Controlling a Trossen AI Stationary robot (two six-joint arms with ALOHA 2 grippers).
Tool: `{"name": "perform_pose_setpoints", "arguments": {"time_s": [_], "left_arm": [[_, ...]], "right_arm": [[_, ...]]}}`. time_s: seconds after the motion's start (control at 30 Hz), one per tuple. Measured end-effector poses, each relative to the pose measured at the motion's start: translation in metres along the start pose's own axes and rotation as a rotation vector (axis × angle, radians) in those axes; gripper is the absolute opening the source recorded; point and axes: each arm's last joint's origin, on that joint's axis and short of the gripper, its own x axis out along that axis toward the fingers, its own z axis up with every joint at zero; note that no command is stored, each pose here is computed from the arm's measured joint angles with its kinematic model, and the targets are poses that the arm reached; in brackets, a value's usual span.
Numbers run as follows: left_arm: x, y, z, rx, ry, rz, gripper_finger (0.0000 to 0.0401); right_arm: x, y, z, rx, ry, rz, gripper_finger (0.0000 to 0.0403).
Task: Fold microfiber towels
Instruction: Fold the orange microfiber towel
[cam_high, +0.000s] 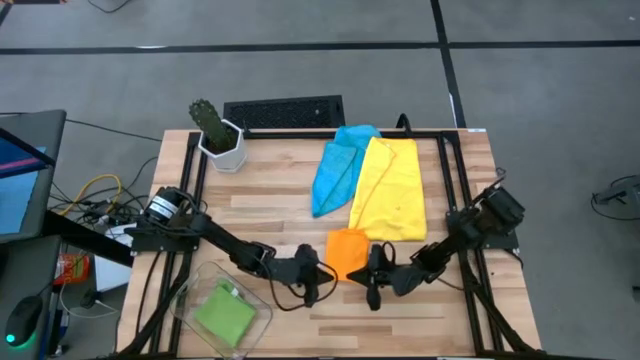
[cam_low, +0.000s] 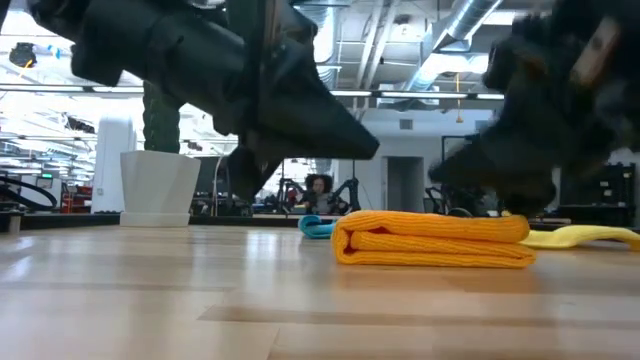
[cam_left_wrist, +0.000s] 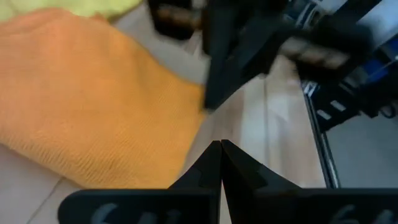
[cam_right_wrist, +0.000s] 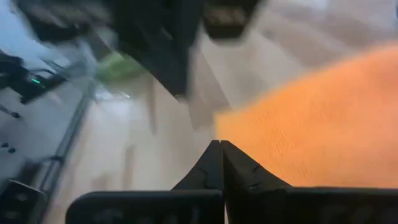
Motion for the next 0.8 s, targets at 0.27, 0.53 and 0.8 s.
{"name": "perform_pose_setpoints", "arguments": {"time_s": [0.27, 0.53, 0.8], "left_arm": [[0.002, 0.009, 0.003, 0.081, -0.032, 0.091, 0.0000], [0.024, 0.024, -0.019, 0.038, -0.028, 0.036, 0.0000], [0.032, 0.034, -0.038, 0.049, 0.011, 0.067, 0.0000]], "right_arm": [[0.007, -0.009, -0.035, -0.004, 0.033, -0.087, 0.0012], [0.005, -0.010, -0.027, 0.032, 0.048, -0.086, 0.0015], [0.003, -0.011, -0.032, -0.005, 0.092, -0.116, 0.0019]]}}
